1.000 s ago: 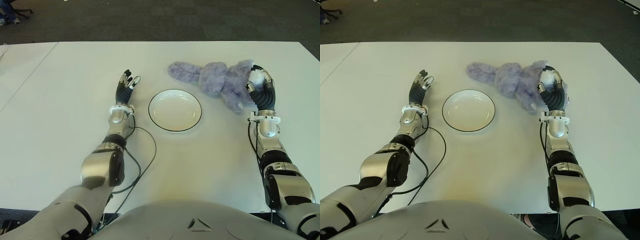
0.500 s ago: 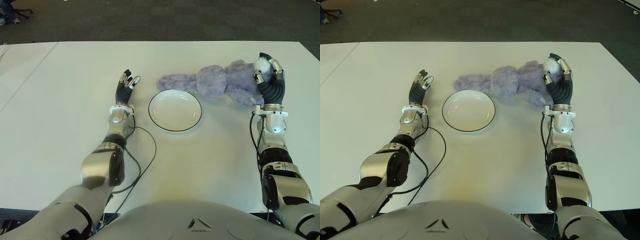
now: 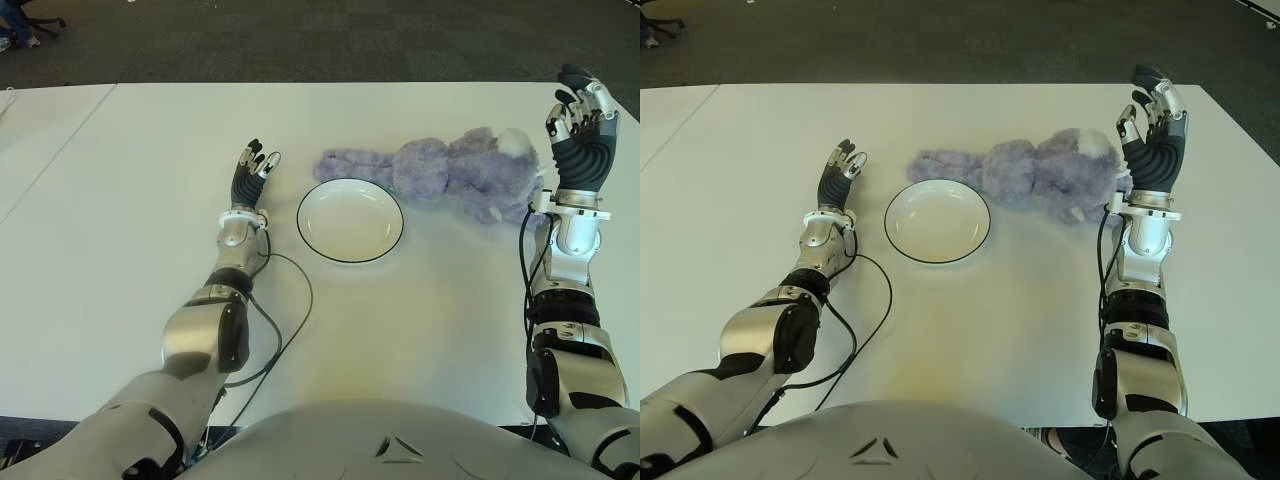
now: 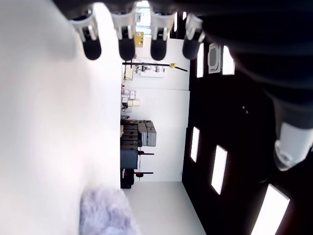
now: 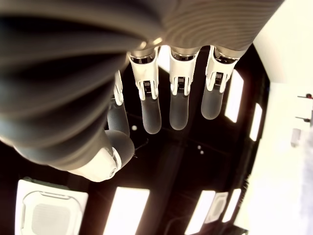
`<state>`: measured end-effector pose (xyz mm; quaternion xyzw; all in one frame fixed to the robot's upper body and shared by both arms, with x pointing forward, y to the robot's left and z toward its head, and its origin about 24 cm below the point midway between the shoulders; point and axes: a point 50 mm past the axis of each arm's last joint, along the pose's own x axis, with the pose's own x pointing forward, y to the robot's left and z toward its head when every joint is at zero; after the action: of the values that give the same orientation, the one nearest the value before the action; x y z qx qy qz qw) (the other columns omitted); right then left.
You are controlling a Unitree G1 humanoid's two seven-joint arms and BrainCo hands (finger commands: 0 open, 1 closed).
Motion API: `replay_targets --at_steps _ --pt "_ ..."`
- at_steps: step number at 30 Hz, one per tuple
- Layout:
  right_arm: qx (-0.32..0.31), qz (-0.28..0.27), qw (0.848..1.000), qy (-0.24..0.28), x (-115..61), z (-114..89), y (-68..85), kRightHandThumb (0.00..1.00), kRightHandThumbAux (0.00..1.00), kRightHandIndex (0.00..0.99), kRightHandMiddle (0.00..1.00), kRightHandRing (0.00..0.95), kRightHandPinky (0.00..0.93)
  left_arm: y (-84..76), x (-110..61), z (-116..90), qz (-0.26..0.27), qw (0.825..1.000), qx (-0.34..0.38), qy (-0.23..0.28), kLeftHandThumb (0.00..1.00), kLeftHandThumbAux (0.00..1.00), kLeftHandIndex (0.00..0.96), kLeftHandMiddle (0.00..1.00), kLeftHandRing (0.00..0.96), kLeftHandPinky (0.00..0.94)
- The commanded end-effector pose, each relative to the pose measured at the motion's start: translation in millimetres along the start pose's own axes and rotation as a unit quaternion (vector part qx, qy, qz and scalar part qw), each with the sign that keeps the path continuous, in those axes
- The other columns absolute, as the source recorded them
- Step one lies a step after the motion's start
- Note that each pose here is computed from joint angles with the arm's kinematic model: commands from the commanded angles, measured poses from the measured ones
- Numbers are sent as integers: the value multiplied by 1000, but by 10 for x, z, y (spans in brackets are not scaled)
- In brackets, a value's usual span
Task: Put the doll into the plate.
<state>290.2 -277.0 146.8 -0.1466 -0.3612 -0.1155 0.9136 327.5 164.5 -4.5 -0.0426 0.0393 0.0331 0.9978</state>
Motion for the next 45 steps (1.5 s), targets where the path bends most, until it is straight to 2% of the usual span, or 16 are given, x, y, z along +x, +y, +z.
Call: replay_targets --at_steps 1,32,35,36,37,38,39,40,41,42,43,44,45 --pt "-2 -2 1000 5 -19 17 -2 706 713 439 829 857 843 114 -711 -944 29 976 -27 212 0 508 13 32 10 0" --pt "-22 12 1000 -16 120 83 -46 708 713 439 831 854 834 90 -702 -941 30 976 -22 213 0 516 13 33 13 0" --pt "-45 41 998 -7 120 63 -37 703 714 438 807 823 792 94 -700 -937 28 977 -33 211 0 507 13 33 12 0" --pt "-59 67 996 7 119 45 -34 702 714 437 801 817 783 92 -700 -939 28 976 -33 211 0 506 13 33 12 0" --pt "-68 84 994 17 116 32 -32 682 721 427 668 671 652 90 -701 -940 27 976 -33 212 0 507 15 36 14 0" --pt "-78 108 991 33 111 12 -31 679 722 425 644 646 629 88 -702 -941 27 976 -32 213 0 507 15 36 14 0" --pt "-83 122 988 44 107 -1 -30 285 619 340 521 518 514 88 -702 -942 27 976 -32 213 0 508 15 37 15 0" --pt "-93 144 984 58 55 -50 -45 214 603 325 500 496 495 88 -702 -942 27 976 -30 213 0 508 15 37 15 0" --pt "-99 159 980 67 16 -83 -58 130 543 245 311 298 308 88 -702 -942 27 976 -29 213 0 509 15 37 14 0" --pt "-103 167 978 72 -10 -103 -67 108 529 225 262 247 259 88 -702 -942 27 976 -28 213 0 509 15 37 14 0" --pt "-119 214 966 80 -12 -104 -58 104 526 221 254 238 251 87 -703 -942 27 976 -27 213 0 509 15 37 14 0" --pt "-138 260 952 88 -13 -105 -50 61 435 97 68 59 62 87 -703 -941 28 977 -26 212 0 509 15 38 15 0" --pt "-150 292 940 94 -17 -107 -46 53 378 34 16 14 15 87 -704 -941 28 977 -26 212 0 509 15 39 15 0"
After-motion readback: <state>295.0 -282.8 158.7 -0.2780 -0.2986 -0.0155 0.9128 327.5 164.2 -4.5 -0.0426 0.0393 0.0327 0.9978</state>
